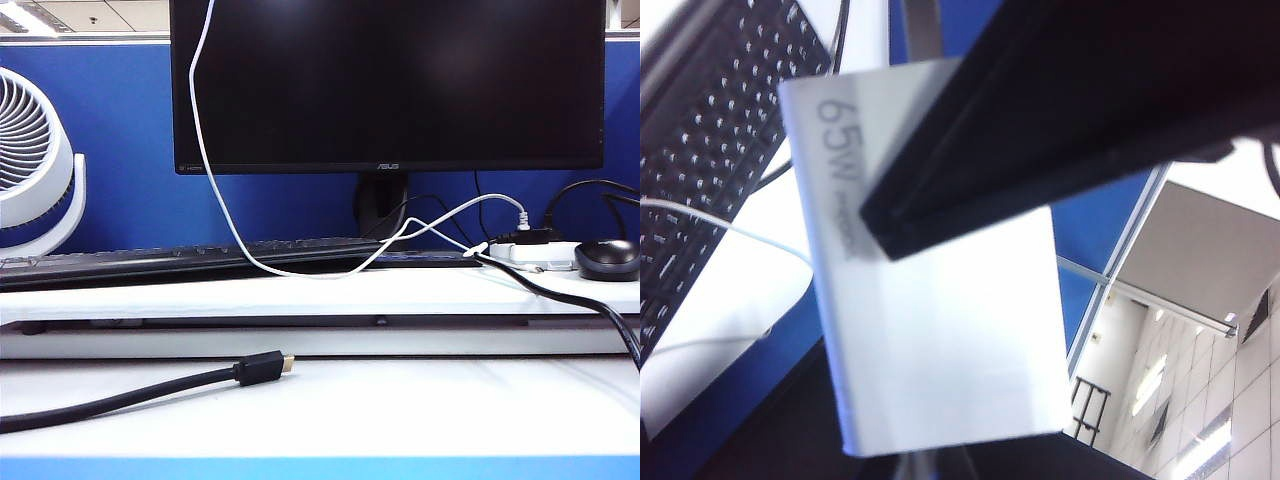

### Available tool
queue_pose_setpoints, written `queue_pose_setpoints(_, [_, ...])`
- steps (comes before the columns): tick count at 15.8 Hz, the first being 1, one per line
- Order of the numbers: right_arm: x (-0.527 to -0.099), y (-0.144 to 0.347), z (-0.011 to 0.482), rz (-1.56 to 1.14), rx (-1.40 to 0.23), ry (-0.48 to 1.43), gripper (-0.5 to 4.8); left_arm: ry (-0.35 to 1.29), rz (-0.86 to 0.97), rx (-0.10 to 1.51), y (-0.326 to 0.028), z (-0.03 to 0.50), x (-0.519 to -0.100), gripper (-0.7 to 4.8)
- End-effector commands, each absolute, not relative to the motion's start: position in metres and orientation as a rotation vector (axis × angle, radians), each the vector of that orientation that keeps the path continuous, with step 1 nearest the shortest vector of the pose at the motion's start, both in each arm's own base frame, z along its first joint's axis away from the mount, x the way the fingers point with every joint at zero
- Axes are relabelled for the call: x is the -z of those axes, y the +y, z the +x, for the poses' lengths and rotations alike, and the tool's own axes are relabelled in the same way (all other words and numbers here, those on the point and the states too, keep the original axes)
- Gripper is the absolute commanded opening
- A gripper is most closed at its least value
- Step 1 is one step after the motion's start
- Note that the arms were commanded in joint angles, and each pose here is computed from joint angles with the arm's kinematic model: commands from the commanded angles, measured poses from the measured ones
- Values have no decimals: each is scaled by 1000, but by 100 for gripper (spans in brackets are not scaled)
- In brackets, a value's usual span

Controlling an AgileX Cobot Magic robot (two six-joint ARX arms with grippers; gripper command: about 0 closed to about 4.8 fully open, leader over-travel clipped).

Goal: Pick up the Type-C charging cable and the charging base, insert one end of the Type-C charger into the corresponding slot on the base, and finally place the plugged-in charger back on the table.

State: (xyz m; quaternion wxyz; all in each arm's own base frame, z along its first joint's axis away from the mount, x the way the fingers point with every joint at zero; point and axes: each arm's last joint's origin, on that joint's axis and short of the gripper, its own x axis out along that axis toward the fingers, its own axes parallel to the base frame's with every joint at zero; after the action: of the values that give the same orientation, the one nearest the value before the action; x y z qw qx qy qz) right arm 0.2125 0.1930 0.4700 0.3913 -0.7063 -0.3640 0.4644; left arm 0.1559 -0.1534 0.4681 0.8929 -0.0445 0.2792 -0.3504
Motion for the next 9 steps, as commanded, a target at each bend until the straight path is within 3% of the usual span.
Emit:
queue_pose_setpoints(1, [-465, 200, 195, -1695, -1347, -999, 2, 414, -159, 704, -156, 163, -485, 16])
queue_pose_setpoints(9, [-462, 204, 180, -1683, -1436, -989, 2, 415, -154, 711, -156, 163, -485, 16])
